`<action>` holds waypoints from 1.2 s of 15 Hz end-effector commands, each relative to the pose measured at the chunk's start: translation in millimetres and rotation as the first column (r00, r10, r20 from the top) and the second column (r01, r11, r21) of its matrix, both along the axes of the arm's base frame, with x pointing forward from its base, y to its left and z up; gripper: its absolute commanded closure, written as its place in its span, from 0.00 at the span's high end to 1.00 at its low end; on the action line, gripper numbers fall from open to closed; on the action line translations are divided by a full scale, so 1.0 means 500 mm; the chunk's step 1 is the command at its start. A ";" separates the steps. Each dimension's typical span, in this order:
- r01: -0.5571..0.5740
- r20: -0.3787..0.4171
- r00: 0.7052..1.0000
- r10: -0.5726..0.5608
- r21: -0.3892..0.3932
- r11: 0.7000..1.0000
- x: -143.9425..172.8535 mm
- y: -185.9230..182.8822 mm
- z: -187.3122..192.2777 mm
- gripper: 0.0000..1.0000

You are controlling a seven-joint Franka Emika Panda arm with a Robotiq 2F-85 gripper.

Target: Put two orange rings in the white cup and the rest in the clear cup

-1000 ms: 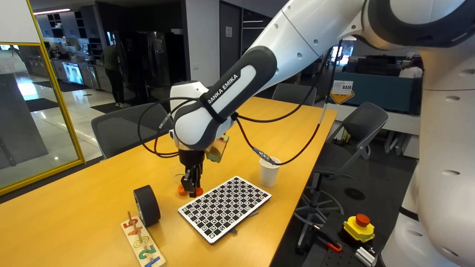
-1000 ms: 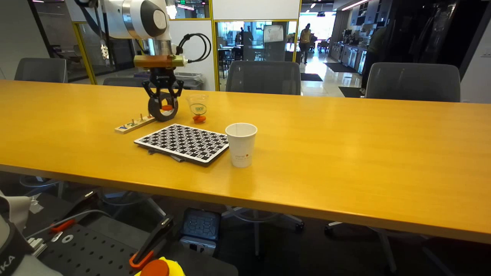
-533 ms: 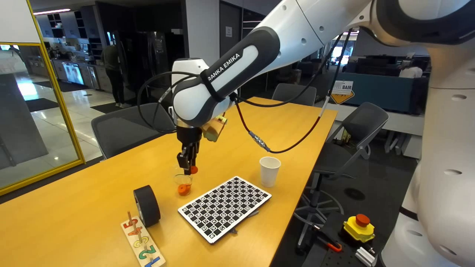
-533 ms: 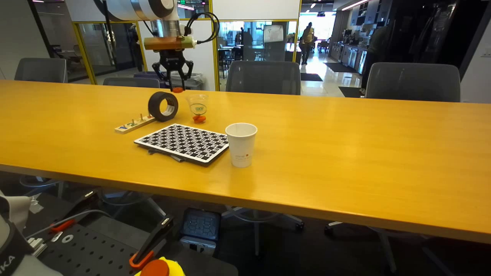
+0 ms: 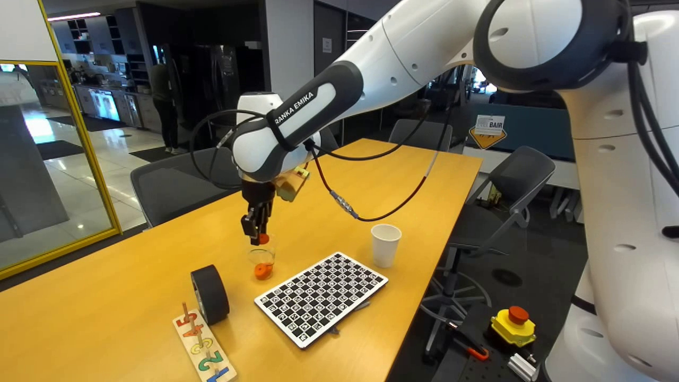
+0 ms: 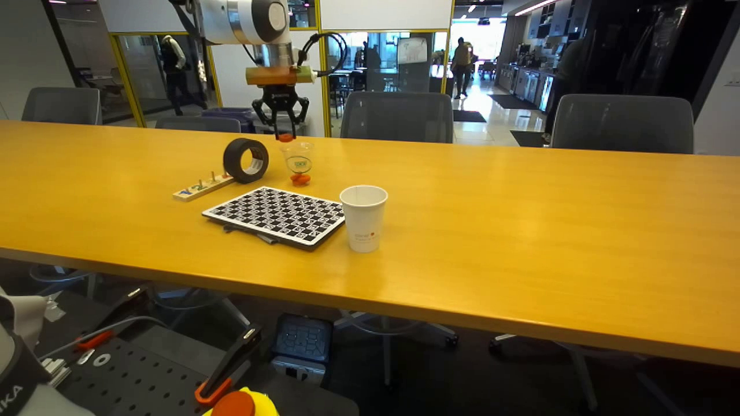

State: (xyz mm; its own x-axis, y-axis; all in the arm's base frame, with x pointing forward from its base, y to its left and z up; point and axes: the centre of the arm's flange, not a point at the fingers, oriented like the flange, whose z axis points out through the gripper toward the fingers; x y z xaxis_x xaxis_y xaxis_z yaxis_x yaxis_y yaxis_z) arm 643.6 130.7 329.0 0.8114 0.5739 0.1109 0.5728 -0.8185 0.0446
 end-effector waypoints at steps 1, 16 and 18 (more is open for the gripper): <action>-0.001 -0.007 1.000 0.001 0.031 1.000 0.077 -0.008 -0.010 0.21; 0.145 -0.094 0.985 -0.146 -0.016 0.989 -0.005 -0.080 0.026 1.00; 0.196 -0.091 0.976 -0.198 -0.034 0.980 -0.076 -0.103 0.073 1.00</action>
State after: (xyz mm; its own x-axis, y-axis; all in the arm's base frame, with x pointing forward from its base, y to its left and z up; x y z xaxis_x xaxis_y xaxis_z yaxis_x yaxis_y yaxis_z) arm 663.6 95.2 323.0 0.8808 0.4728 0.0262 0.4727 -0.8812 0.0104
